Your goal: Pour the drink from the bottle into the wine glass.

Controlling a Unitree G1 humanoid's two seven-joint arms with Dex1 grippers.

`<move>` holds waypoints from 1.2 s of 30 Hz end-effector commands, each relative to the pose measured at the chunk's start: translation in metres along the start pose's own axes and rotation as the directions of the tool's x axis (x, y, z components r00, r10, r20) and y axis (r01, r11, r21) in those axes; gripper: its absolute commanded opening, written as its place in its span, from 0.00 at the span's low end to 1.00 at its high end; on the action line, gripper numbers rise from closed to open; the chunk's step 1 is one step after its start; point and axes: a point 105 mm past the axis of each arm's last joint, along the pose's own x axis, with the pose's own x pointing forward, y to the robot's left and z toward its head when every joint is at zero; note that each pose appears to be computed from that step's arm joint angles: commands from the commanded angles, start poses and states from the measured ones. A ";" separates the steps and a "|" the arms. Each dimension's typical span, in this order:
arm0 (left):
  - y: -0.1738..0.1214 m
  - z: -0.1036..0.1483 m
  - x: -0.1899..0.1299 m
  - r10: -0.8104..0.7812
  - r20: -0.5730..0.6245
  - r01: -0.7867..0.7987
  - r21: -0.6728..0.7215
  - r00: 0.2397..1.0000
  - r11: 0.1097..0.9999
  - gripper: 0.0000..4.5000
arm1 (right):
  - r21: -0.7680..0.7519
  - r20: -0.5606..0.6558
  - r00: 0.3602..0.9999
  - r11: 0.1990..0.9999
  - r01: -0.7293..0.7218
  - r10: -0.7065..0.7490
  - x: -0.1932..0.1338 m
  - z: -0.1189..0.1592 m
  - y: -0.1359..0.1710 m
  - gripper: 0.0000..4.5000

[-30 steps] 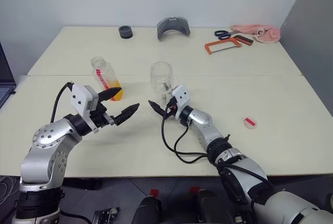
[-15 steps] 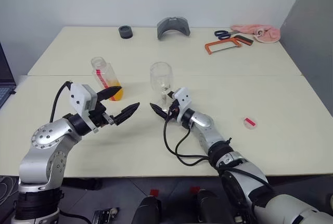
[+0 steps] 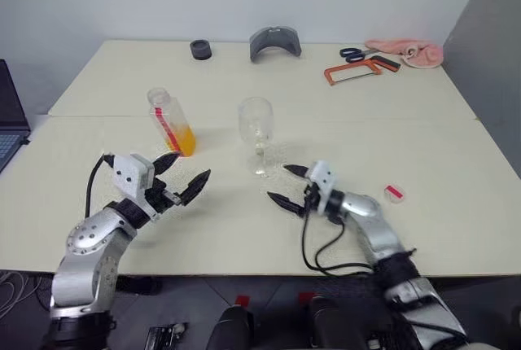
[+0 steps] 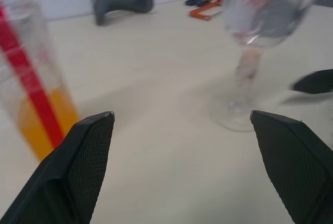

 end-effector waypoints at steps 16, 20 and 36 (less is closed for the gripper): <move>0.069 -0.002 0.017 0.282 -0.003 -0.281 0.053 0.960 0.958 1.00 | -0.024 0.079 0.986 0.989 -0.147 0.148 -0.026 0.090 0.043 0.99; 0.073 0.000 0.027 0.268 -0.014 -0.266 0.076 0.963 0.961 1.00 | -0.031 0.070 0.986 0.988 -0.151 0.153 -0.025 0.094 0.044 0.99; 0.076 0.011 0.062 0.214 -0.007 -0.212 0.097 0.977 0.972 1.00 | -0.105 0.128 0.990 0.993 -0.051 0.064 -0.017 0.118 0.034 0.99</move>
